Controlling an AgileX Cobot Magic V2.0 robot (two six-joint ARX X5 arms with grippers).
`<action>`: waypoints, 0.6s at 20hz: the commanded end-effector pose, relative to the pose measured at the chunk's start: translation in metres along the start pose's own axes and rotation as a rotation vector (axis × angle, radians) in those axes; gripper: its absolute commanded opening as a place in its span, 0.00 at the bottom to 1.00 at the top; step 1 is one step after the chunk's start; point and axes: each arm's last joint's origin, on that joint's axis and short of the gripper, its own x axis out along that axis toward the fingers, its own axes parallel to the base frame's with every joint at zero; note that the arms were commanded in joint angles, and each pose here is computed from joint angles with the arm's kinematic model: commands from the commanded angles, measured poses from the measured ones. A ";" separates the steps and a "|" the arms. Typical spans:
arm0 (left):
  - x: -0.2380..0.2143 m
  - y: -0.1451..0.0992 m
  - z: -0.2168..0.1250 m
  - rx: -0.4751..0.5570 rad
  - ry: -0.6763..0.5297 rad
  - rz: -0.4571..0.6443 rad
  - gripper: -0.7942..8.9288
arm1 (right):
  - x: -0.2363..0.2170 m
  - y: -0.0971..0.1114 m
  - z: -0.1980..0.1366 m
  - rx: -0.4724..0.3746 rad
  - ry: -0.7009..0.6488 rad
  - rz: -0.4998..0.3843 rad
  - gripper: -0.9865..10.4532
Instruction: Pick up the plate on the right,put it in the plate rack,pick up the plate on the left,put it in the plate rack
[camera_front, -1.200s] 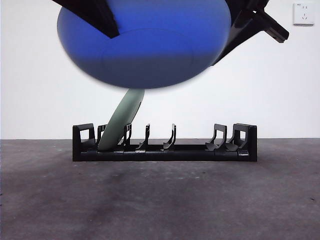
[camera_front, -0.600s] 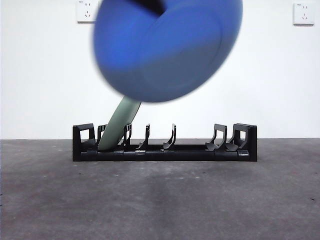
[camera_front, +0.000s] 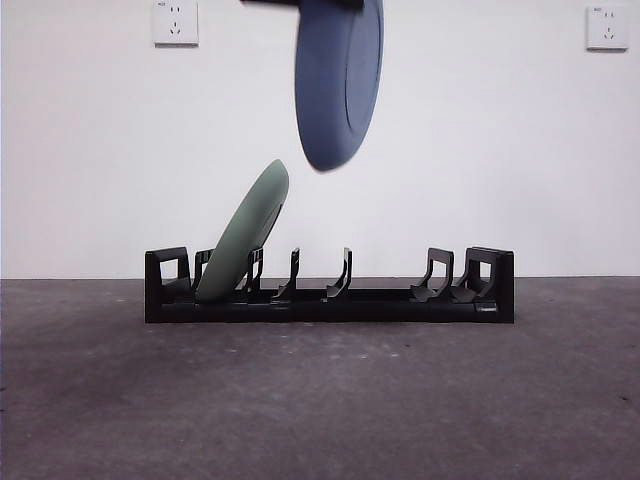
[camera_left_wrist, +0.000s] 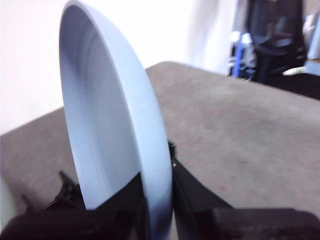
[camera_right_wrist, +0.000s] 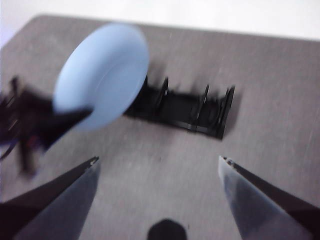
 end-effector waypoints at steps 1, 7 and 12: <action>0.021 0.005 0.010 -0.024 -0.023 0.026 0.07 | -0.001 0.000 -0.004 -0.009 0.029 0.004 0.44; 0.069 0.016 0.011 -0.031 0.015 0.086 0.07 | -0.005 -0.001 -0.008 -0.009 0.039 0.008 0.44; 0.093 0.033 -0.007 -0.084 0.012 0.197 0.07 | -0.005 -0.001 -0.008 -0.017 0.040 0.008 0.44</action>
